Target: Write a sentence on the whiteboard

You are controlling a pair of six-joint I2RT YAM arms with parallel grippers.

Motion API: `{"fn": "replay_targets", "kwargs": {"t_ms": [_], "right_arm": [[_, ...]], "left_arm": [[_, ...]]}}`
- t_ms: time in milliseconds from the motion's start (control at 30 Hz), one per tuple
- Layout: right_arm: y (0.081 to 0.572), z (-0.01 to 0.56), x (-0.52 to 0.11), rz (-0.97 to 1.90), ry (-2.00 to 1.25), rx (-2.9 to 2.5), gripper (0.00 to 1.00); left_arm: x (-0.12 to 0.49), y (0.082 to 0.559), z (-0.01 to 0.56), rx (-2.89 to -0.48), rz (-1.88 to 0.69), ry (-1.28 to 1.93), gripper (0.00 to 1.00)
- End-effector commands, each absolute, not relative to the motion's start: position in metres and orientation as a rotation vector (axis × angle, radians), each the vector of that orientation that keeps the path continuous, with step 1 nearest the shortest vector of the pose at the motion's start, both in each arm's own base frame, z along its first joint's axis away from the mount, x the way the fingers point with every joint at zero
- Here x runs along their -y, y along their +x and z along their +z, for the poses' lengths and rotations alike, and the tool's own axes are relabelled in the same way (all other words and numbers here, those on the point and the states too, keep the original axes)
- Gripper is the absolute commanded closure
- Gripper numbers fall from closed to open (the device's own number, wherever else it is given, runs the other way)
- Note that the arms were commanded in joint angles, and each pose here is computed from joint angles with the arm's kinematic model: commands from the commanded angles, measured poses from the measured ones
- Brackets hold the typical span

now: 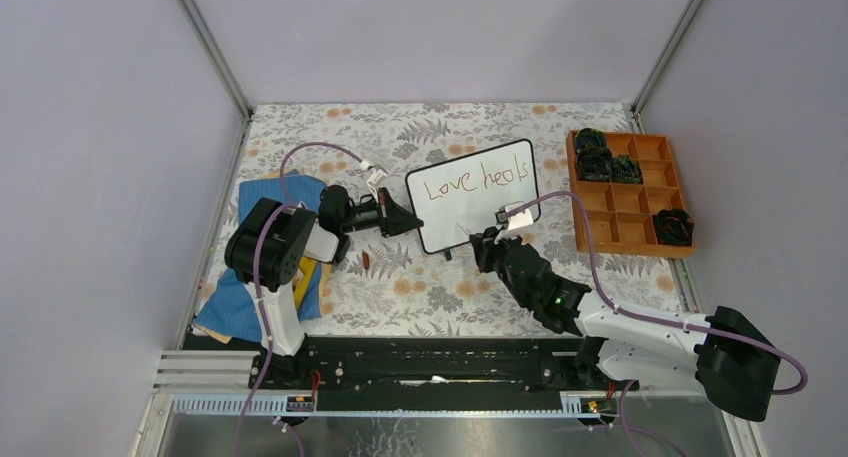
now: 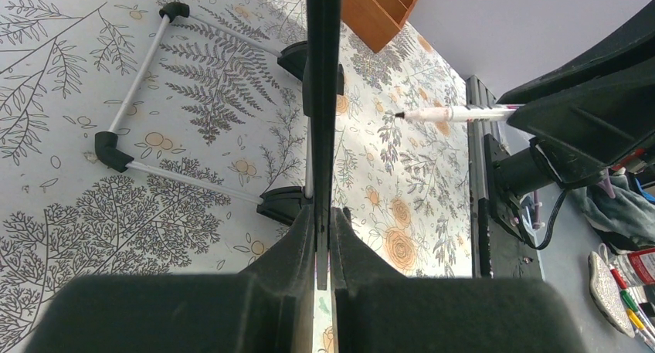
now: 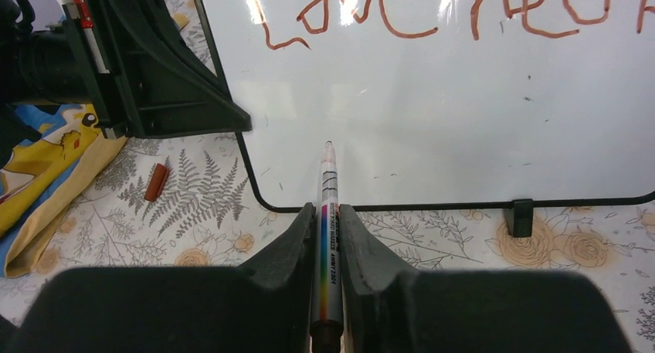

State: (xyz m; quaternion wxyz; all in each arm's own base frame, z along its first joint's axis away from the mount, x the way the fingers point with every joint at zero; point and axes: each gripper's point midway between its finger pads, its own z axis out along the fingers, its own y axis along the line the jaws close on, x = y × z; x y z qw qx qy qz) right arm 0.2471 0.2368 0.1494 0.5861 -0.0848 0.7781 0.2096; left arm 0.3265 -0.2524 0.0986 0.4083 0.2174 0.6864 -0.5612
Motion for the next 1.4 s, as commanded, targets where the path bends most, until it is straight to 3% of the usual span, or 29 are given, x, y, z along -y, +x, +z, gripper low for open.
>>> {"fn": "replay_targets", "kwargs": {"t_ms": [0,467,1367], "right_arm": [[0.256,0.178,-0.236,0.486,-0.158,-1.713,1.00],[0.252,0.153,-0.269,0.627,-0.161,-1.789,1.00],[0.267,0.143,-0.265,0.525,-0.082,-1.827,1.00]], "left_arm": [[0.257,0.319,0.079,-1.822,-1.415,0.557,1.00],[0.258,0.318,0.076,-1.828,-1.423,0.556,1.00],[0.259,0.318,0.075,-1.835,-1.421,0.558,1.00]]}}
